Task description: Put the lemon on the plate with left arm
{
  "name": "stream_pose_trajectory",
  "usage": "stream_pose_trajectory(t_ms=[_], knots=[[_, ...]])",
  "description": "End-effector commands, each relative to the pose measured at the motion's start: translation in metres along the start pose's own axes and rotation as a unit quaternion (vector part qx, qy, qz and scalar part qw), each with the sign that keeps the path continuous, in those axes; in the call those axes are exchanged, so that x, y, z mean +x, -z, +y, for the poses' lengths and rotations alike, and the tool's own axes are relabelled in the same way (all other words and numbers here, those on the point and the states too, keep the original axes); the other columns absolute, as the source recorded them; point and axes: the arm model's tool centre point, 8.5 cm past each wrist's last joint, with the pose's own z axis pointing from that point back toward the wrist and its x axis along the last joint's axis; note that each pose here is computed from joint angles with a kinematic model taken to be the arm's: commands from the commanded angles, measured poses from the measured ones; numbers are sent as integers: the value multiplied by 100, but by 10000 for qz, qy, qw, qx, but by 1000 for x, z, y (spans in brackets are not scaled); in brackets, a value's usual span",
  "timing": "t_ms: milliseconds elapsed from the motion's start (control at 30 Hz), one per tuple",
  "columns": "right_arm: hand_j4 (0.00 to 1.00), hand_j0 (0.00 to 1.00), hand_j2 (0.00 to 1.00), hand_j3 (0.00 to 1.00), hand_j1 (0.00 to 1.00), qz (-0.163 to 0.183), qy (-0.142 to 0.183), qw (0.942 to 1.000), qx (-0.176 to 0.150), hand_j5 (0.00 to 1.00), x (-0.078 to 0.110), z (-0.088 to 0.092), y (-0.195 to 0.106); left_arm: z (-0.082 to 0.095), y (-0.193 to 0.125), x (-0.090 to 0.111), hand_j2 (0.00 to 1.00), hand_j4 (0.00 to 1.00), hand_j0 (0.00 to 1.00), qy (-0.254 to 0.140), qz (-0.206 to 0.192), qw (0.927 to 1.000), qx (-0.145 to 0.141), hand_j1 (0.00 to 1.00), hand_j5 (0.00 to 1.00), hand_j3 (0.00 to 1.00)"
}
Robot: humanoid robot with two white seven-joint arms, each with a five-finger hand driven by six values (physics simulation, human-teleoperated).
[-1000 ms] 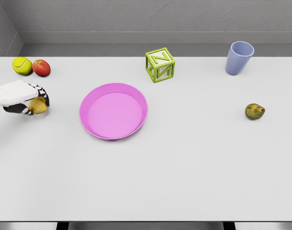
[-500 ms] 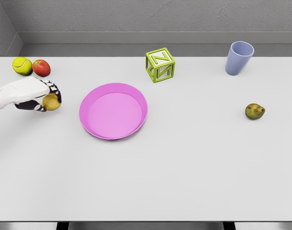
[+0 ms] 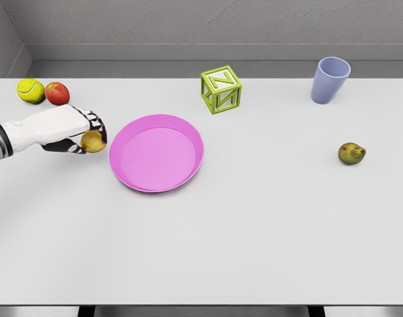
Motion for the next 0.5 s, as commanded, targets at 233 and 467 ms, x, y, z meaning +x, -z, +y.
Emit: stream_pose_trajectory(t_ms=[233, 467], knots=[[100, 100, 100, 100, 100, -7, 1, 10000, 0, 100, 0, 0, 0, 8, 8, 23, 52, 52, 52, 103, -354, 9993, 105, 52, 52, 52], [100, 100, 100, 100, 100, 0, 1, 10000, 1, 100, 0, 0, 0, 13, 18, 42, 52, 52, 52, 198, -637, 9976, 186, 52, 52, 52]])
